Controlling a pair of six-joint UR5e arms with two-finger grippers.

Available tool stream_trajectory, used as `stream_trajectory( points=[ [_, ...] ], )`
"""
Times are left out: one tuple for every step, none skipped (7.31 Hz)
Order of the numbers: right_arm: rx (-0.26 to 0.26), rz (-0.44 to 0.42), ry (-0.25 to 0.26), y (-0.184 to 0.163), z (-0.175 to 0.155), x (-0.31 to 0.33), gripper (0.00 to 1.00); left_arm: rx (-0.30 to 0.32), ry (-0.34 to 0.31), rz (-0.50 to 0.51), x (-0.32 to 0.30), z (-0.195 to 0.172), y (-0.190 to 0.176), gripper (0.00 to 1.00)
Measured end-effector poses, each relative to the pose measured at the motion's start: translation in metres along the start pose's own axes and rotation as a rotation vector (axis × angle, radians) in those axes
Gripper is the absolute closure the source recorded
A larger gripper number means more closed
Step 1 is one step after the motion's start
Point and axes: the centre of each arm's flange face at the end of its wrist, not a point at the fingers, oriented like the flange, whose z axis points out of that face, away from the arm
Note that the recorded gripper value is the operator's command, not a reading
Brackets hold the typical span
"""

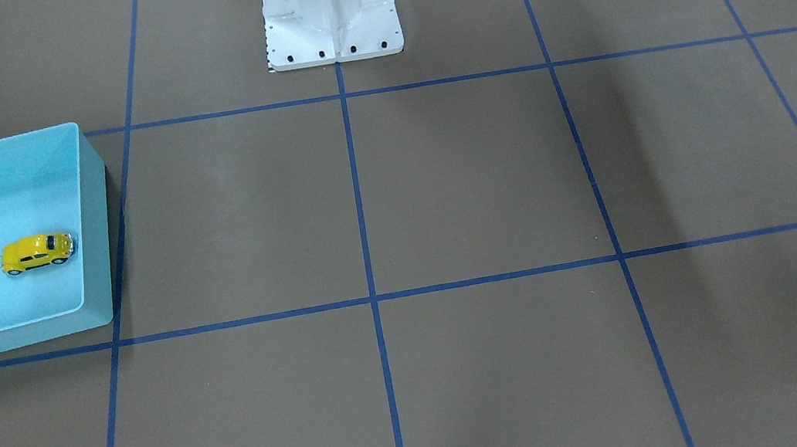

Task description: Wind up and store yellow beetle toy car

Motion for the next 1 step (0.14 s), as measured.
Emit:
stream_trajectory(
  points=[
    [-0.001, 0.001, 0.0, 0.001, 0.0005, 0.0004, 0.0, -0.003, 0.0, -0.004, -0.0017, 0.0016, 0.001, 0.0]
  ],
)
